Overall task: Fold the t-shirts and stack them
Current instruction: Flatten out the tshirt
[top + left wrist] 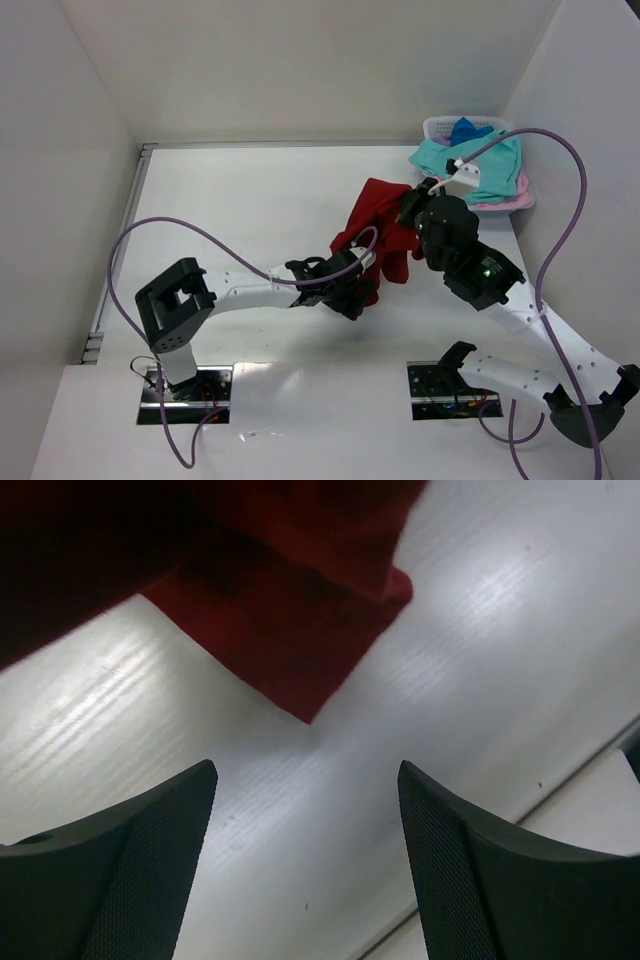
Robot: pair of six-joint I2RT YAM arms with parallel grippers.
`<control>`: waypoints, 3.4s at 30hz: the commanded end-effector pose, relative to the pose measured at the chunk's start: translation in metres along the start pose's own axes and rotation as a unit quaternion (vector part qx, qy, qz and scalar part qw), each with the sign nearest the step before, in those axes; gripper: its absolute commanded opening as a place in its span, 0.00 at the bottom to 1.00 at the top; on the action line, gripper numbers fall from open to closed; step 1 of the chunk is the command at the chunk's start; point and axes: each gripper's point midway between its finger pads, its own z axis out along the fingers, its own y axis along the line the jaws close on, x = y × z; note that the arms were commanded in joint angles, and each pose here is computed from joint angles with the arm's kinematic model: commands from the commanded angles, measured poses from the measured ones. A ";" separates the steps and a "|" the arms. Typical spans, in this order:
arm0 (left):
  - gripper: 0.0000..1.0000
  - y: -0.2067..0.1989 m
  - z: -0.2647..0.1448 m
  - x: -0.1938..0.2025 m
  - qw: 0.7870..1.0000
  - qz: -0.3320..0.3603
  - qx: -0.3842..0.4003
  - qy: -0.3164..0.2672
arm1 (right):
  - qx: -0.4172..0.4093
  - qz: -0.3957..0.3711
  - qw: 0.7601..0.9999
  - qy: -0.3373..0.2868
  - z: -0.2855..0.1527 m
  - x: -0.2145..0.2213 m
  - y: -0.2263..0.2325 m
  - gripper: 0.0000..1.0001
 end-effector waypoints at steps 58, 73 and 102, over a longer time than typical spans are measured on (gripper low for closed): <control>0.00 0.063 -0.318 -0.150 0.900 -0.111 -0.118 -0.404 | 0.002 0.079 0.994 -0.074 -0.017 -0.037 -0.012 0.00; 0.00 0.129 -0.436 -0.129 0.814 -0.179 -0.231 -0.502 | 0.007 0.163 0.984 -0.068 -0.022 -0.014 -0.026 0.00; 0.00 0.084 -0.296 -0.247 0.873 -0.033 -0.131 -0.469 | -0.036 0.101 0.992 0.065 0.000 0.087 -0.013 0.03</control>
